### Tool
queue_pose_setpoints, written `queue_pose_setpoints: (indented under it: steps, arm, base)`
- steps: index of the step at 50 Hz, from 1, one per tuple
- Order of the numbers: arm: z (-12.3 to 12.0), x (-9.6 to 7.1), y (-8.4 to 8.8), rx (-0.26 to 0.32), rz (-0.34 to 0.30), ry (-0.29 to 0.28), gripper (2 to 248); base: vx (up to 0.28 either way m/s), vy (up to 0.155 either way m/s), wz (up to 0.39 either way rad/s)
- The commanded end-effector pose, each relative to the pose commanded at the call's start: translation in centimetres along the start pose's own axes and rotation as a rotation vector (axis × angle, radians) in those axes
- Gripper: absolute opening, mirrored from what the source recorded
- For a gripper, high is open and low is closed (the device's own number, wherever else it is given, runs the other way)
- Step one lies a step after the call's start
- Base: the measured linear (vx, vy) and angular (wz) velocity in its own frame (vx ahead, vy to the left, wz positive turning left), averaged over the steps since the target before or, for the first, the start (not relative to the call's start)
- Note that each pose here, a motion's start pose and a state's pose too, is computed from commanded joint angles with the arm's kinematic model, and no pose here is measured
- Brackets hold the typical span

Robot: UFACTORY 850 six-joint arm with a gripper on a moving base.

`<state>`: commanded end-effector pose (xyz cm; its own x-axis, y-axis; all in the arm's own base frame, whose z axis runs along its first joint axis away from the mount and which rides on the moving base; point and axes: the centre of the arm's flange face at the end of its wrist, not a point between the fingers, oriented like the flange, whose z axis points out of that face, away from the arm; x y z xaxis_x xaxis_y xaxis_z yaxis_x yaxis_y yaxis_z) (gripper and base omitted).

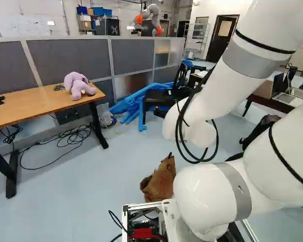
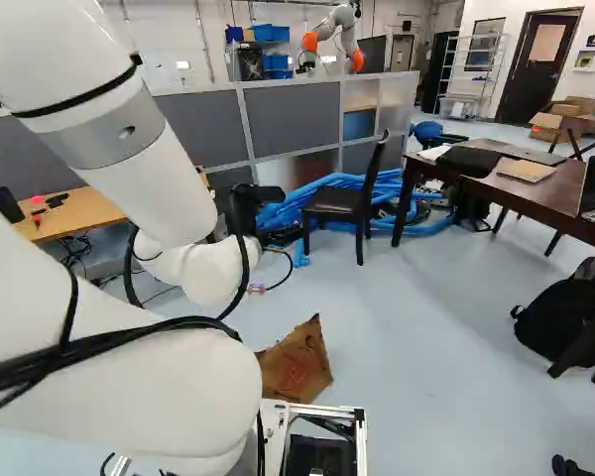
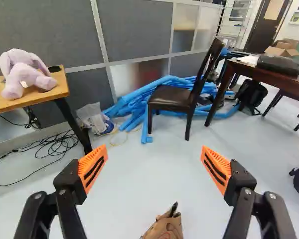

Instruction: Pick up the bag on the ground and place it on the table

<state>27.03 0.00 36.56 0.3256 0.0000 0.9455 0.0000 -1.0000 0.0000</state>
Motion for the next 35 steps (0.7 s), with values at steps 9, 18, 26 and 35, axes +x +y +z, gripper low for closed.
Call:
queue_pose_setpoints:
  steps: [9, 18, 26, 35]
  arm:
    - [0.0, 0.0, 0.0, 0.0, 0.0, 0.0, 247]
    - [0.03, 0.02, 0.0, 0.0, 0.0, 0.0, 247]
    - [0.36, 0.14, 0.0, 0.0, 0.0, -0.007, 247]
    - [0.99, 0.3, 0.0, 0.0, 0.0, -0.028, 247]
  base:
    - [0.0, 0.0, 0.0]
    - [0.0, 0.0, 0.0]
    - [0.0, 0.0, 0.0]
    - [0.0, 0.0, 0.0]
